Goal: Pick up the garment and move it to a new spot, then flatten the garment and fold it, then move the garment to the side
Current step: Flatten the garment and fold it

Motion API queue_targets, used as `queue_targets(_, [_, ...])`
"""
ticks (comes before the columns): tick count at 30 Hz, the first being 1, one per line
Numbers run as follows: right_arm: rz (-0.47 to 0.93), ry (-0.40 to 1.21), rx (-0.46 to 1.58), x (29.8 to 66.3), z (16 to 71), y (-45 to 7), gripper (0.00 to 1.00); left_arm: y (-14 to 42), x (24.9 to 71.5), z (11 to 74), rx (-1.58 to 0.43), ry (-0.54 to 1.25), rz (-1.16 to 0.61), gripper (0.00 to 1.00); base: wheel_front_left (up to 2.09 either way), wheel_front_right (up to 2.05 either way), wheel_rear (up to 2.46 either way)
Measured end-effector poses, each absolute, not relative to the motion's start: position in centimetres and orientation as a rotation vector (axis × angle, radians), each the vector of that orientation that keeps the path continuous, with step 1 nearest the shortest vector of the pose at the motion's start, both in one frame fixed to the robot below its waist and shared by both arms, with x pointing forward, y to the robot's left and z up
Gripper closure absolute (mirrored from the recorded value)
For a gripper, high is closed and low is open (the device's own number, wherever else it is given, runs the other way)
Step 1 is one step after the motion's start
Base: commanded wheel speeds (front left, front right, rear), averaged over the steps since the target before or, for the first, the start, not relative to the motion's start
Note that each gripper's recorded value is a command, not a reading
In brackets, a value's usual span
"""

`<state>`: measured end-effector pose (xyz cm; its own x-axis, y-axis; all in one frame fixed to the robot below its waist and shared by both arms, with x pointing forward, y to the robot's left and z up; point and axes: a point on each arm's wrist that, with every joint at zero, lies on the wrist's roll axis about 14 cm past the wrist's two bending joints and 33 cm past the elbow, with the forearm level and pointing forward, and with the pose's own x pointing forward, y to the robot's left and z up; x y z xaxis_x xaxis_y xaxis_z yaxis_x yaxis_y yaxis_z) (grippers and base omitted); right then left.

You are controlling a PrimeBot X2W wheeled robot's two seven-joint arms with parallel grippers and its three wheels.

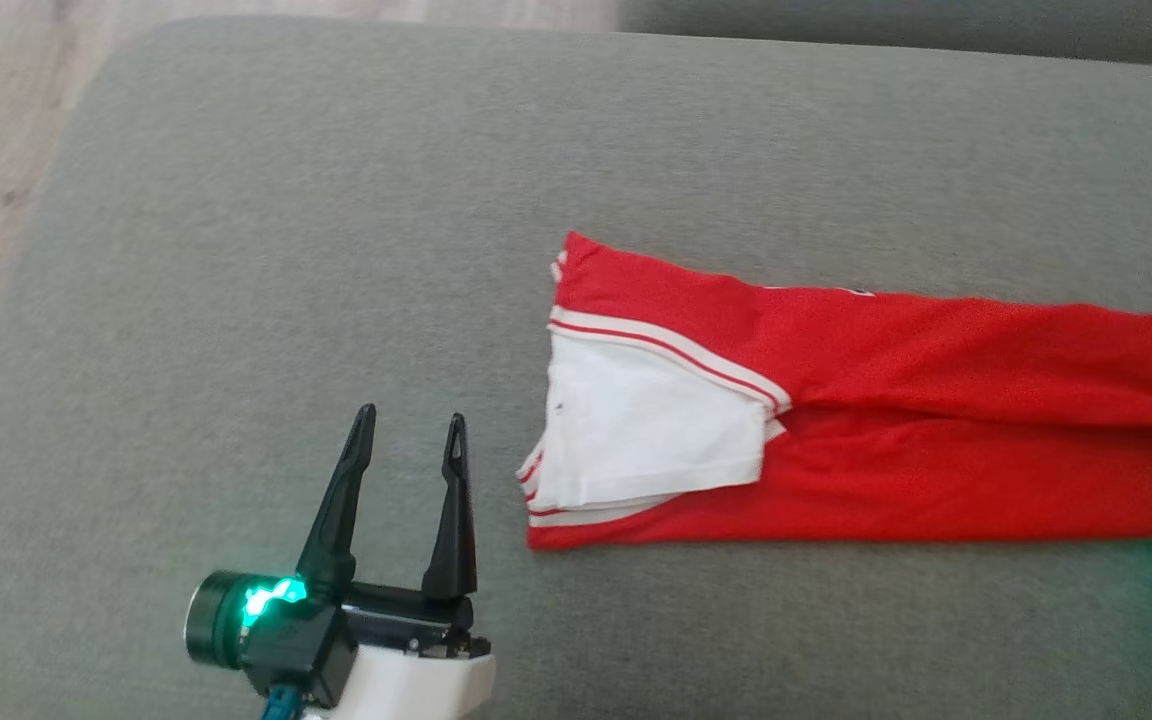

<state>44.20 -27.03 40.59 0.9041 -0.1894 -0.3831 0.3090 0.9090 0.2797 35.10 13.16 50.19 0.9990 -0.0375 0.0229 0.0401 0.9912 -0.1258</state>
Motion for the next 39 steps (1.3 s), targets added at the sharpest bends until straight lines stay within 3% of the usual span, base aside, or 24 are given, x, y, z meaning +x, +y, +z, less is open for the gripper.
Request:
queue_targets(11, [-0.296,0.576,0.348,42.3,35.2,-25.9,0.0,15.0,34.8,50.2,-0.141,-0.037,0.023,0.0,0.0,0.0,0.0])
queue_targets(13, [-0.292,0.584,0.359,41.9,35.0,-25.8,0.22,14.9,34.9,50.1,-0.143,-0.036,0.014,0.0,0.0,0.0,0.0])
queue_targets(14, [-0.289,0.588,0.364,41.8,35.0,-25.8,0.22,14.8,35.0,50.2,-0.149,-0.037,0.009,0.0,0.0,0.0,0.0])
queue_targets(15, [-0.286,0.591,0.37,41.7,35.0,-25.7,0.33,14.7,35.0,50.2,-0.15,-0.039,0.002,0.0,0.0,0.0,0.0])
queue_targets(17, [-0.258,0.609,0.379,41.5,34.9,-24.9,0.65,14.6,35.1,50.3,-0.146,-0.044,-0.007,0.0,0.0,0.0,0.0])
queue_targets(18, [-0.243,0.611,0.392,41.4,35.0,-24.5,0.93,14.8,35.3,50.3,-0.147,-0.046,-0.002,0.0,0.0,0.0,0.0])
queue_targets(19, [-0.235,0.614,0.39,41.5,35.0,-24.4,1.0,14.9,35.3,50.3,-0.146,-0.047,-0.002,0.0,0.0,0.0,0.0])
queue_targets(26, [-0.234,0.59,0.388,41.4,35.8,-25.2,1.0,15.0,35.6,50.3,-0.145,-0.051,-0.01,0.0,0.0,0.0,0.0])
queue_targets(34, [-0.312,0.439,0.33,42.3,40.7,-30.8,1.0,14.2,36.0,50.7,-0.148,-0.065,-0.043,0.0,0.0,0.0,0.0])
queue_targets(39, [-0.207,0.312,0.386,44.0,45.0,-27.6,1.0,14.5,36.3,51.7,-0.148,-0.097,-0.039,0.0,0.0,0.0,0.0])
